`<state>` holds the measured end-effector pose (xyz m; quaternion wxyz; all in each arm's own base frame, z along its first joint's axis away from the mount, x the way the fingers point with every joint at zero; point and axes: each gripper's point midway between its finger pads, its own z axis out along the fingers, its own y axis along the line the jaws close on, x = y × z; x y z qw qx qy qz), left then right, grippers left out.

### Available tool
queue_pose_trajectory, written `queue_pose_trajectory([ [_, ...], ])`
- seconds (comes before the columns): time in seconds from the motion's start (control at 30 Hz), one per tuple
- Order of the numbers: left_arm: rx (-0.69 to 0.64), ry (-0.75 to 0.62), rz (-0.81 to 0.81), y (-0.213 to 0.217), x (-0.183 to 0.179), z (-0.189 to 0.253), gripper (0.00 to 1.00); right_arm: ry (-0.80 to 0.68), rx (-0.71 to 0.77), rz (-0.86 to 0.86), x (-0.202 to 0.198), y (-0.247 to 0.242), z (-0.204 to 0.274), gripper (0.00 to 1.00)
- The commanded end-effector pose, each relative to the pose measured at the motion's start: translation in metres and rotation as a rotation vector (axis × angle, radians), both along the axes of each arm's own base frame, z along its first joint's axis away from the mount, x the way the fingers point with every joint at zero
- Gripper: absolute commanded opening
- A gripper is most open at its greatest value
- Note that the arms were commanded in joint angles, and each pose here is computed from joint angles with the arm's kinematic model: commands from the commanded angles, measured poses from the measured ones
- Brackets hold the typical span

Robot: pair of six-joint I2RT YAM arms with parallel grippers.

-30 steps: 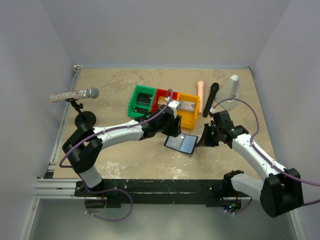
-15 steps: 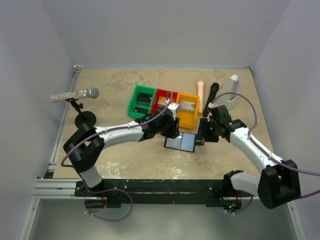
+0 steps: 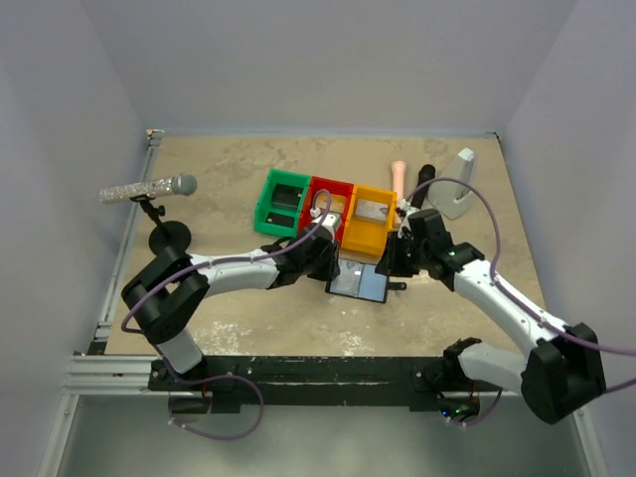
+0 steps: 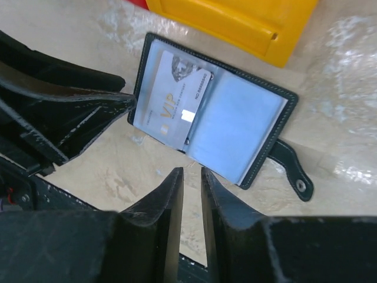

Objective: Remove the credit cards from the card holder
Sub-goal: Remove the credit card from the card holder.

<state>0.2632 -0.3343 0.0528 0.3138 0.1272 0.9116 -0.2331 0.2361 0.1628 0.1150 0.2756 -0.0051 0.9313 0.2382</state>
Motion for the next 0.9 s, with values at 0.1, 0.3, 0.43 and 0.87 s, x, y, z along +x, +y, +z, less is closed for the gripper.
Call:
queue_pose_trajectory([
  [0.1, -0.089, -0.030, 0.027, -0.005, 0.003, 0.015, 0.34, 0.044, 0.041, 0.054, 0.013, 0.042, -0.021, 0.22],
  [0.3, -0.074, 0.008, 0.037, -0.005, 0.001, 0.001, 0.32, 0.086, 0.022, 0.053, 0.014, 0.052, -0.042, 0.31],
  [0.43, -0.072, 0.032, 0.035, -0.004, -0.003, -0.009, 0.31, 0.102, 0.057, 0.028, 0.014, 0.056, -0.051, 0.43],
  [0.87, -0.056, 0.100, 0.040, 0.003, -0.018, -0.034, 0.27, 0.132, 0.121, -0.036, 0.016, 0.063, -0.072, 0.46],
])
